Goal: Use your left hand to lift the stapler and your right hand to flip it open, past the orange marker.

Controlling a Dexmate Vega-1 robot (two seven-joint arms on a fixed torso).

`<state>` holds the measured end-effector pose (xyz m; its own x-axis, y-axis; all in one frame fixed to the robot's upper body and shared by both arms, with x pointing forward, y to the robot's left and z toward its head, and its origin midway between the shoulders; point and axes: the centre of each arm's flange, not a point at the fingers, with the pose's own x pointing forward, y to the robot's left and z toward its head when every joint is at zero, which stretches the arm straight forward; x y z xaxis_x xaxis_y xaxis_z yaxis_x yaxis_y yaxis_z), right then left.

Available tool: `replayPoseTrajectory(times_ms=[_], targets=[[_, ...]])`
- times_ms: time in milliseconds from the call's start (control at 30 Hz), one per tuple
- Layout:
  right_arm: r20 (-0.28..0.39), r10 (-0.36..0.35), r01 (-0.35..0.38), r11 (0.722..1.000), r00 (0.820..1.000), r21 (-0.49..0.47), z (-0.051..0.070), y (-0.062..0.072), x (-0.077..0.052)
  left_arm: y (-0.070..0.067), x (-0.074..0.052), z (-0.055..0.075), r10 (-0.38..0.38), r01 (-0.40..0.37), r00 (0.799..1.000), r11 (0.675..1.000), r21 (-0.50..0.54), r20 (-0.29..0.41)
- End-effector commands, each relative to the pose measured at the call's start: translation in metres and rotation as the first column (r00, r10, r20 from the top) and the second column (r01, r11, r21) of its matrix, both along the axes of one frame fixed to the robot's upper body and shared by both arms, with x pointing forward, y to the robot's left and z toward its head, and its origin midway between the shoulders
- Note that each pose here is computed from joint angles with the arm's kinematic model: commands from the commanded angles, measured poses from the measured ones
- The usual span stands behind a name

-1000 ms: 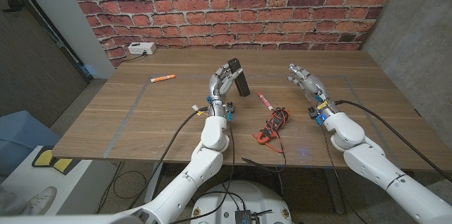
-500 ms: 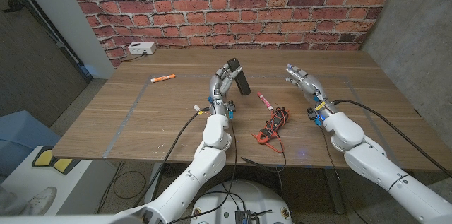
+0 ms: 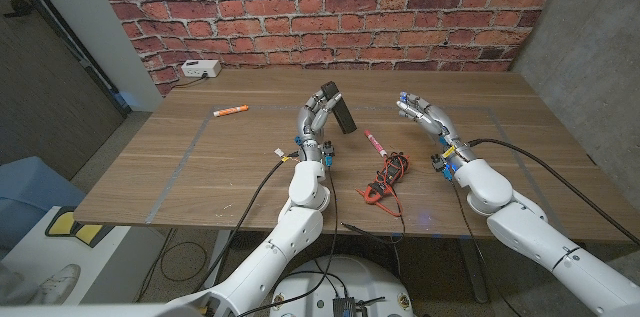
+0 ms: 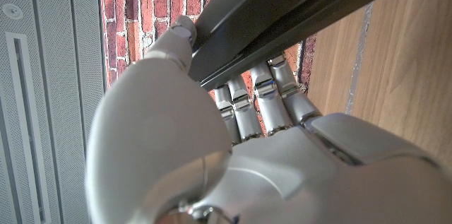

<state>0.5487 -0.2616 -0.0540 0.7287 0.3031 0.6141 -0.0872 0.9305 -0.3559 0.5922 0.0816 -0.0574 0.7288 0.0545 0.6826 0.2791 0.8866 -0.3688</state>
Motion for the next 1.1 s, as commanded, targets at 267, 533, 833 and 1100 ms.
replayPoseTrajectory(times_ms=[267, 533, 833, 1100], targets=[[0.035, -0.125, 0.128, 0.989, 0.991, -0.072, 0.005, 0.012, -0.019, -0.006, 0.002, -0.003, -0.050, 0.048, 0.998, 0.998, -0.045, -0.036], [0.051, -0.170, 0.174, 0.979, 0.984, -0.102, 0.005, 0.018, -0.025, -0.008, 0.001, -0.003, -0.078, 0.075, 0.996, 0.995, -0.068, -0.040], [0.069, -0.200, 0.208, 0.969, 0.977, -0.136, 0.005, 0.024, -0.030, -0.012, 0.002, -0.006, -0.126, 0.114, 0.990, 0.981, -0.155, -0.067], [0.065, -0.212, 0.219, 0.968, 0.975, -0.125, 0.002, 0.023, -0.031, -0.014, 0.004, -0.009, -0.148, 0.132, 0.986, 0.975, -0.179, -0.076]])
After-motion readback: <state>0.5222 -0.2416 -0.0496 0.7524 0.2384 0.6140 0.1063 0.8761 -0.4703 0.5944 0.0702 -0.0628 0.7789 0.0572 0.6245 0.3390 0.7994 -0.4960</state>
